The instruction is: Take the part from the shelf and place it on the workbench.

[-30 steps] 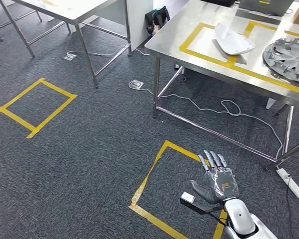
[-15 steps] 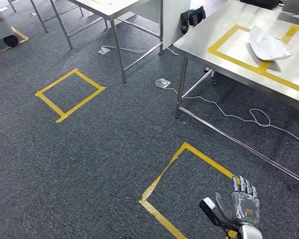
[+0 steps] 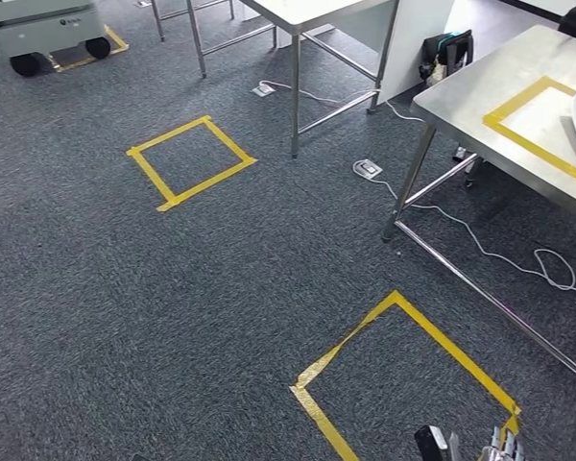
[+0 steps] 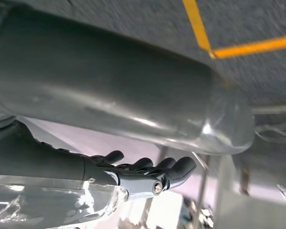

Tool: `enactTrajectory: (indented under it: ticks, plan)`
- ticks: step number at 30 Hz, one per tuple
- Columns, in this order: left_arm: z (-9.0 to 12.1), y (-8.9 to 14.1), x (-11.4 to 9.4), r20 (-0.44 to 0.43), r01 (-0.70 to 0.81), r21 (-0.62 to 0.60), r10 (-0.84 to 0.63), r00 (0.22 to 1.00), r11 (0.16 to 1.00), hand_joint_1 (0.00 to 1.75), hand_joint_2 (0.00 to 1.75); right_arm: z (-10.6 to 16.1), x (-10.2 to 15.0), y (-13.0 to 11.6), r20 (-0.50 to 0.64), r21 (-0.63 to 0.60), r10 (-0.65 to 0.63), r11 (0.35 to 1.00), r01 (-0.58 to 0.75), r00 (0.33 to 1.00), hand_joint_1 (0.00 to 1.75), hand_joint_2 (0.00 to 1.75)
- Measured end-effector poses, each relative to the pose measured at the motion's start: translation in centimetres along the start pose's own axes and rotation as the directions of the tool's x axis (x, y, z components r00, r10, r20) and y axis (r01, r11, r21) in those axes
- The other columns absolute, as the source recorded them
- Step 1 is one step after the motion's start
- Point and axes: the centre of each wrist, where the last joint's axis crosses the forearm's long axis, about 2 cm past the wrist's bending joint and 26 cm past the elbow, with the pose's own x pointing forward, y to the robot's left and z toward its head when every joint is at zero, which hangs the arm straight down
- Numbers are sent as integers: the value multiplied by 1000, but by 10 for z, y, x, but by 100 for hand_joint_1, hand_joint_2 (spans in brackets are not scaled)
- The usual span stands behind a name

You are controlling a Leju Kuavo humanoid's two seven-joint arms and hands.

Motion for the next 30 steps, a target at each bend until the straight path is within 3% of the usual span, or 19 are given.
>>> enactTrajectory:
  ticks: [16,30]
  plan:
    - [-11,20,3,-3,-53,141,54,999,989,0,0,37,12,42,-338,270,-23,955,120,941,0,0]
    - [-15,33,2,-33,-126,212,137,990,969,0,0,47,15,51,-459,325,-37,923,207,888,0,0]
